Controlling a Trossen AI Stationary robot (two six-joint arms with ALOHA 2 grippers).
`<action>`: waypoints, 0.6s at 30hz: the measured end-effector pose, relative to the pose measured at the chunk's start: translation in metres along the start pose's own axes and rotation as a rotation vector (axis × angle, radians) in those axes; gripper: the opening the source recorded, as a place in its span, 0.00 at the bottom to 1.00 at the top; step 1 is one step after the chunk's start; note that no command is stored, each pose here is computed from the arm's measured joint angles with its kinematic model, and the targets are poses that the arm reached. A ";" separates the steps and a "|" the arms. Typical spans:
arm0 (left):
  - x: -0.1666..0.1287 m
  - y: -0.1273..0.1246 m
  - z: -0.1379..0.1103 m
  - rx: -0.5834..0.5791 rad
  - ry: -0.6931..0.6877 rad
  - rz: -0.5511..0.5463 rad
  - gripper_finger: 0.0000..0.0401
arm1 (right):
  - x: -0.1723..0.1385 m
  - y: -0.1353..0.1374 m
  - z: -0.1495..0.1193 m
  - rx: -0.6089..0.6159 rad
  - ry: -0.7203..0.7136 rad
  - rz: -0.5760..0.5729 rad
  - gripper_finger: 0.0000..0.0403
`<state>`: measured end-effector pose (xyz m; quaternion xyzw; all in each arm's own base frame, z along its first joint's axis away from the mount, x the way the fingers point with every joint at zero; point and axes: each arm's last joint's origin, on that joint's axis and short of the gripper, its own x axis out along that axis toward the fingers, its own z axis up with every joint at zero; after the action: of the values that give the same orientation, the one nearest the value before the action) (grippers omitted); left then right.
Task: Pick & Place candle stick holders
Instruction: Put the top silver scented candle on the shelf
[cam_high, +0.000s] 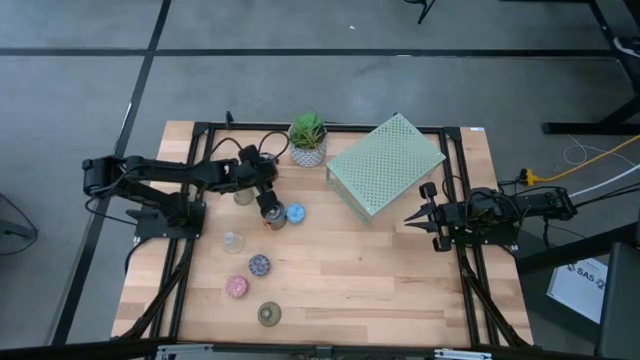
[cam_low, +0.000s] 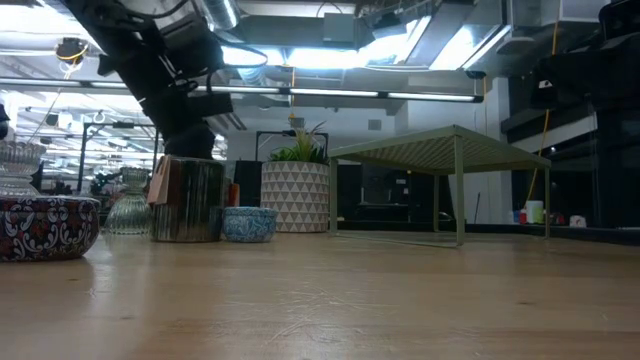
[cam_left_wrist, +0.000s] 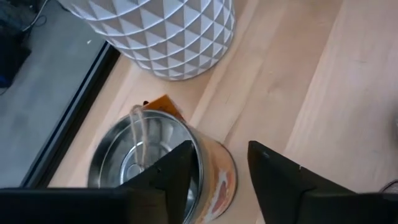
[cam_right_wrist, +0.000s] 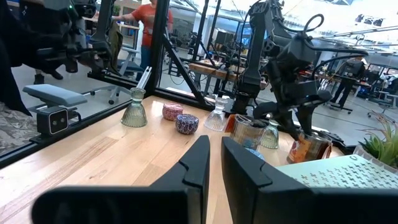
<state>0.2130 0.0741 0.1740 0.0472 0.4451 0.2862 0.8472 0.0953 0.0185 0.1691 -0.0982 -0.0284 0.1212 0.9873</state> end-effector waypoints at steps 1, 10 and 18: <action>0.000 0.000 0.000 0.002 0.000 -0.002 0.32 | 0.000 0.000 0.000 0.000 0.000 0.000 0.11; 0.000 0.000 -0.001 -0.034 0.008 -0.001 0.03 | 0.000 0.000 0.000 0.000 0.000 0.001 0.11; -0.001 -0.004 -0.003 -0.048 0.019 -0.021 0.01 | 0.000 0.000 0.000 0.000 0.000 0.001 0.11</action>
<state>0.2123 0.0698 0.1715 0.0193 0.4468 0.2883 0.8467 0.0953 0.0185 0.1691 -0.0982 -0.0284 0.1216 0.9873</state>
